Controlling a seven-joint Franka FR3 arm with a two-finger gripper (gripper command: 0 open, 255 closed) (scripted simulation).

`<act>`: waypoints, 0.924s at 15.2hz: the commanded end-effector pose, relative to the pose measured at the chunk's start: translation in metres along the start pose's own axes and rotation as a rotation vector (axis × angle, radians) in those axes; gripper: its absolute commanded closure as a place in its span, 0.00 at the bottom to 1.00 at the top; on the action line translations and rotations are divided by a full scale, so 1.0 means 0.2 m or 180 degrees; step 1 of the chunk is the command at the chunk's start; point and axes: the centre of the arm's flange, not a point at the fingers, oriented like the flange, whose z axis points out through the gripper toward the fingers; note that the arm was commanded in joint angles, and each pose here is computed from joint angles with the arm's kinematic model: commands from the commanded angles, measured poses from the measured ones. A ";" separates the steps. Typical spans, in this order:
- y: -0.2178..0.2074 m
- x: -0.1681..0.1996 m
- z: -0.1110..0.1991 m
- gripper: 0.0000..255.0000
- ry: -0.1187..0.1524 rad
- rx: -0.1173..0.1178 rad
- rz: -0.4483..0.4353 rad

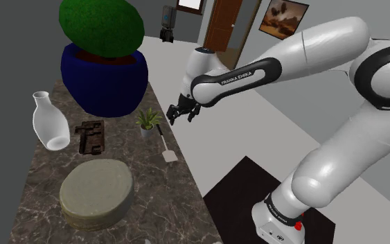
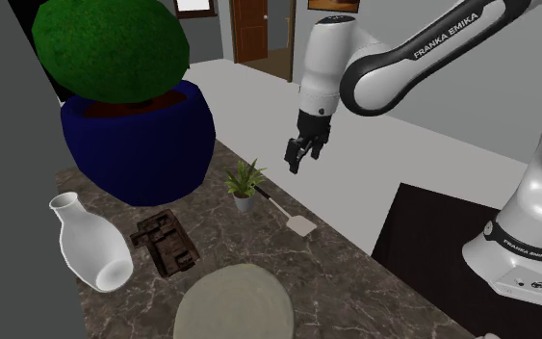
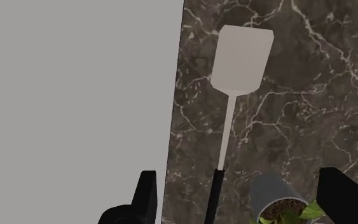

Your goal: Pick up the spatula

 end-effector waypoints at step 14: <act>-0.16 0.31 0.74 0.00 -0.0103 -0.0085 0.0431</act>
